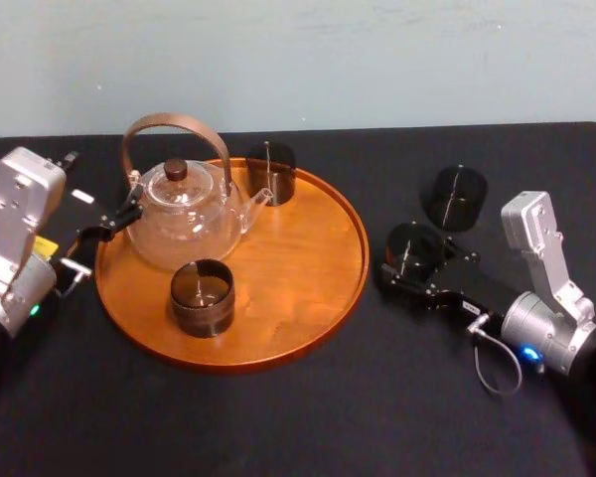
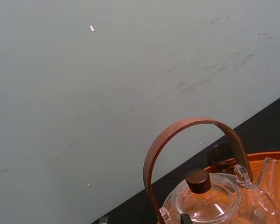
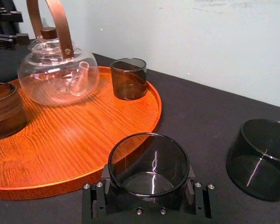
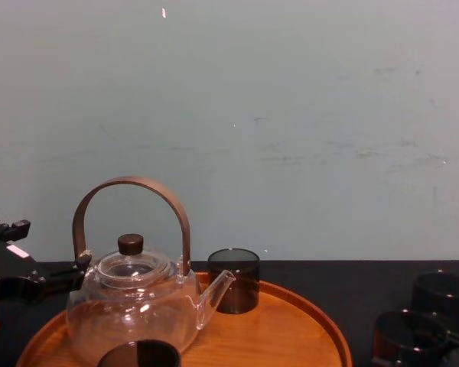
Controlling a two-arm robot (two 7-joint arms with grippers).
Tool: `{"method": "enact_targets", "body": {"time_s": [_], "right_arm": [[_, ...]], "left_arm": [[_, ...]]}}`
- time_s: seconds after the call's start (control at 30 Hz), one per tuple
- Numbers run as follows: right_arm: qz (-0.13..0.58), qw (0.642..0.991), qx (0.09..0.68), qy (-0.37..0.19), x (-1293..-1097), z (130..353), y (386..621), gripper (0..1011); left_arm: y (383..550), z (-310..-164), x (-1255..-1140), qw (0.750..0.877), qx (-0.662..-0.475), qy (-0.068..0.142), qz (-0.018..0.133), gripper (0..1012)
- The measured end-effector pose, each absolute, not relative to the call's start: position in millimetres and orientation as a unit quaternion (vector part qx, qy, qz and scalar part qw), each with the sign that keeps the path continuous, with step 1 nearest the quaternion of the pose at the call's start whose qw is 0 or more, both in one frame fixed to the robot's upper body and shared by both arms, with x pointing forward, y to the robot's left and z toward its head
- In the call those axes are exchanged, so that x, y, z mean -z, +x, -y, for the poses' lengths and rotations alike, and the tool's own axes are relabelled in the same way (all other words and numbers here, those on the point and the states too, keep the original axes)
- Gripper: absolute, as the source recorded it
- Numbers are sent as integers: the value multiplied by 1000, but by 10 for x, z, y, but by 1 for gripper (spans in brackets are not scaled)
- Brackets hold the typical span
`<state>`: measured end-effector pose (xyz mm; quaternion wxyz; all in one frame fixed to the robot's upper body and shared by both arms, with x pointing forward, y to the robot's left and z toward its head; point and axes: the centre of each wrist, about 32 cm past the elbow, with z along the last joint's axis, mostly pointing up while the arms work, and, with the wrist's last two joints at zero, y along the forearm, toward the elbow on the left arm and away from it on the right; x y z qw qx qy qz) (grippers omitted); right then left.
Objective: Pick up the glass from the table and place it on the tray.
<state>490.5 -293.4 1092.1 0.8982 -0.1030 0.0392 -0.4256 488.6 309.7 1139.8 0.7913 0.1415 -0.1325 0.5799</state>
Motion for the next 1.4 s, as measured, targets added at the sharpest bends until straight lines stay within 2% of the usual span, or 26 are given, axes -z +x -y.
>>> {"method": "enact_targets", "body": {"time_s": [0.97,1.4], "right_arm": [[15,913,394,-102,-11333,2762,4877,900],[21,929,357,-97,-11379,2504,5031,900]], "left_arm": [[4886,-3097,-11398,791,-580,142,132,1002],[4886,-3097,-11398,791,-580,142,132,1001]]}}
